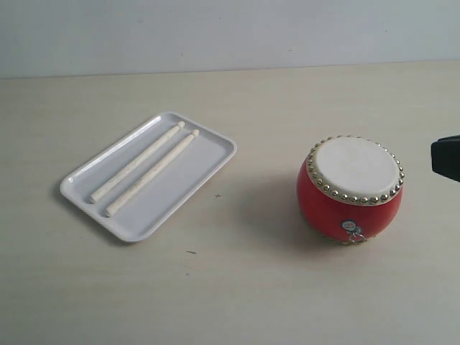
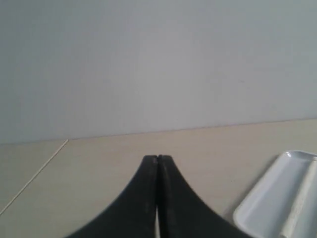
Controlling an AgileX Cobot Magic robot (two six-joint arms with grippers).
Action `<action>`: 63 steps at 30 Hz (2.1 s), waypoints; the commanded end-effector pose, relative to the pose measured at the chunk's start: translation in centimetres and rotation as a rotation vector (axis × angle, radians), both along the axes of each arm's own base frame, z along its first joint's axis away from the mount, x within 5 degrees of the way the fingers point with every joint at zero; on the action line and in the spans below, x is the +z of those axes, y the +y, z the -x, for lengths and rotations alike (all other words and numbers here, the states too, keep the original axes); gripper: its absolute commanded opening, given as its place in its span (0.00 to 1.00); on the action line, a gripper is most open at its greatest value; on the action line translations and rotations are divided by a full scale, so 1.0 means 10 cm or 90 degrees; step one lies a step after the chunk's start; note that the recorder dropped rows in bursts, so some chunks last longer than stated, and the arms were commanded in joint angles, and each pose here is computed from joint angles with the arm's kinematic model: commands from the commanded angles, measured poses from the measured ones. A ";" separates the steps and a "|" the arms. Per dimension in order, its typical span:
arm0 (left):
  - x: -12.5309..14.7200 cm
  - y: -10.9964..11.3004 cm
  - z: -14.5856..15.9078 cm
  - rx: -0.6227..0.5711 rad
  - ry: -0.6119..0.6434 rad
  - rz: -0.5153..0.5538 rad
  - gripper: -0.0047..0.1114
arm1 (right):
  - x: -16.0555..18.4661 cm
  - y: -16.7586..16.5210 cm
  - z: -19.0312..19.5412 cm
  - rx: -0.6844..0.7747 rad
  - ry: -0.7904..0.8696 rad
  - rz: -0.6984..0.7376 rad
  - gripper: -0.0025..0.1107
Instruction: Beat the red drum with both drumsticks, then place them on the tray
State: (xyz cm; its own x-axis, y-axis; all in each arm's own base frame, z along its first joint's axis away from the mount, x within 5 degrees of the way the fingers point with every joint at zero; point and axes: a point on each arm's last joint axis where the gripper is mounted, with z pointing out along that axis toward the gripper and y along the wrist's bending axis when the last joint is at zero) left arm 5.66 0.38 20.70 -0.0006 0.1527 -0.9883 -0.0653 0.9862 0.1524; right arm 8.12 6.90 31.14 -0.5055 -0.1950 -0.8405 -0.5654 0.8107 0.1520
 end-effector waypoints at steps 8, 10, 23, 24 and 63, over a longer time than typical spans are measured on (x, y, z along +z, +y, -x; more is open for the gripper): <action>-0.05 0.01 0.00 0.012 0.016 0.117 0.04 | 0.00 0.00 0.00 0.002 -0.005 -0.002 0.02; -0.07 0.01 0.00 0.014 0.036 0.115 0.04 | 0.00 0.00 0.00 0.002 -0.005 -0.002 0.02; -0.07 0.01 0.00 0.014 0.035 0.123 0.04 | 0.00 0.00 0.00 0.001 -0.004 -0.003 0.02; -0.07 0.01 0.00 0.014 0.035 0.123 0.04 | 0.00 0.00 0.00 0.001 -0.004 -0.003 0.02; -0.07 0.01 0.00 0.014 0.036 0.118 0.04 | 0.19 -0.58 0.17 -0.356 -0.125 -0.080 0.02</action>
State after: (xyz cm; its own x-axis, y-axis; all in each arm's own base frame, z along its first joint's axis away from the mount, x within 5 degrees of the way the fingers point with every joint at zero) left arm 5.63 0.46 20.05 -0.0603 -0.0290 -0.9978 -0.0807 0.9965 -0.0241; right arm 6.87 1.88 32.79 -0.3960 0.1580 -0.9046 -0.1605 0.9580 0.2376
